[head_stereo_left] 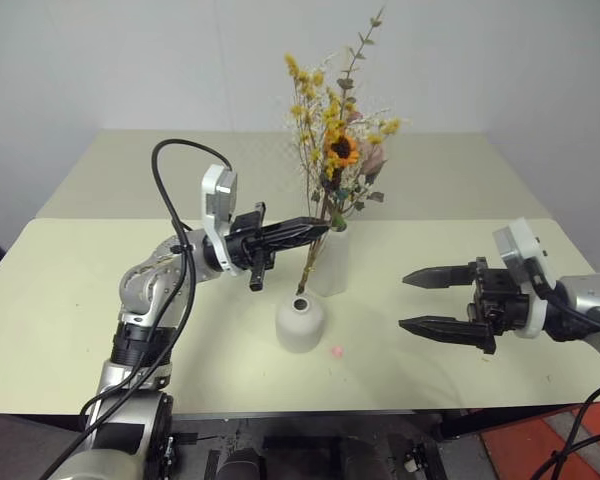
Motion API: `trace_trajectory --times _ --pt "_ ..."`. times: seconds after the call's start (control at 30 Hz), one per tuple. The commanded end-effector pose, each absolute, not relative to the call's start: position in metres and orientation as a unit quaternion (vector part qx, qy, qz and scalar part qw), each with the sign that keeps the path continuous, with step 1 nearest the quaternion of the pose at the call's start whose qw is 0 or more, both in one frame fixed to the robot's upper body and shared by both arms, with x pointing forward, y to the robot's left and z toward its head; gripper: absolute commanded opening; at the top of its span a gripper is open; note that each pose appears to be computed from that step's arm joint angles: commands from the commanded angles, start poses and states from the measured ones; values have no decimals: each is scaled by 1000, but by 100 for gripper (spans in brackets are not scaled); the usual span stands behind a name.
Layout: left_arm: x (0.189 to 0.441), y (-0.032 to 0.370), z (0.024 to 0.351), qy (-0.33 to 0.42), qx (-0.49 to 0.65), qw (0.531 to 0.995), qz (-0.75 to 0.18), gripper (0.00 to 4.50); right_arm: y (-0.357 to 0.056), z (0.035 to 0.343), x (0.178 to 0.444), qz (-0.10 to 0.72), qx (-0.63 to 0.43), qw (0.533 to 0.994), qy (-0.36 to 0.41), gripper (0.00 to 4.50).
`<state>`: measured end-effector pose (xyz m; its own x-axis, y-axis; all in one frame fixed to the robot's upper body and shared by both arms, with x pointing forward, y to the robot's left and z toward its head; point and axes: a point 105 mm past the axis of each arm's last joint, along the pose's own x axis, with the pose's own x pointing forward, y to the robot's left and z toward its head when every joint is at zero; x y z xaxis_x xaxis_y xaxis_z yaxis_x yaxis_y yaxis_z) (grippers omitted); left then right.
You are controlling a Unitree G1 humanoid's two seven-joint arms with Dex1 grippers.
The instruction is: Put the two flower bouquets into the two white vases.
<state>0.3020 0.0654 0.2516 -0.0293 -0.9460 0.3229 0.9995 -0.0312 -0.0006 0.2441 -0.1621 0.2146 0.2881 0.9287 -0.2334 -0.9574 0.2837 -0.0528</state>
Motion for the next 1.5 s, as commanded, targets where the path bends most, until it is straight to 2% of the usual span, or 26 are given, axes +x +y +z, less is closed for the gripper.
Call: trace_trajectory --times 0.03,1.0,1.13,1.47,1.5 --pt "299 63 258 -126 -118 679 -713 3 -162 226 241 592 -104 797 55 450" --pt "311 63 219 -63 -111 713 -690 3 -161 224 242 585 -106 802 55 450" --pt "310 73 217 -46 -102 724 -681 94 -162 223 243 583 -106 803 55 450" --pt "293 128 210 -8 -66 762 -645 425 -164 219 246 580 -108 805 57 450" --pt "293 133 209 -6 -63 768 -637 446 -164 218 246 580 -109 805 57 450"
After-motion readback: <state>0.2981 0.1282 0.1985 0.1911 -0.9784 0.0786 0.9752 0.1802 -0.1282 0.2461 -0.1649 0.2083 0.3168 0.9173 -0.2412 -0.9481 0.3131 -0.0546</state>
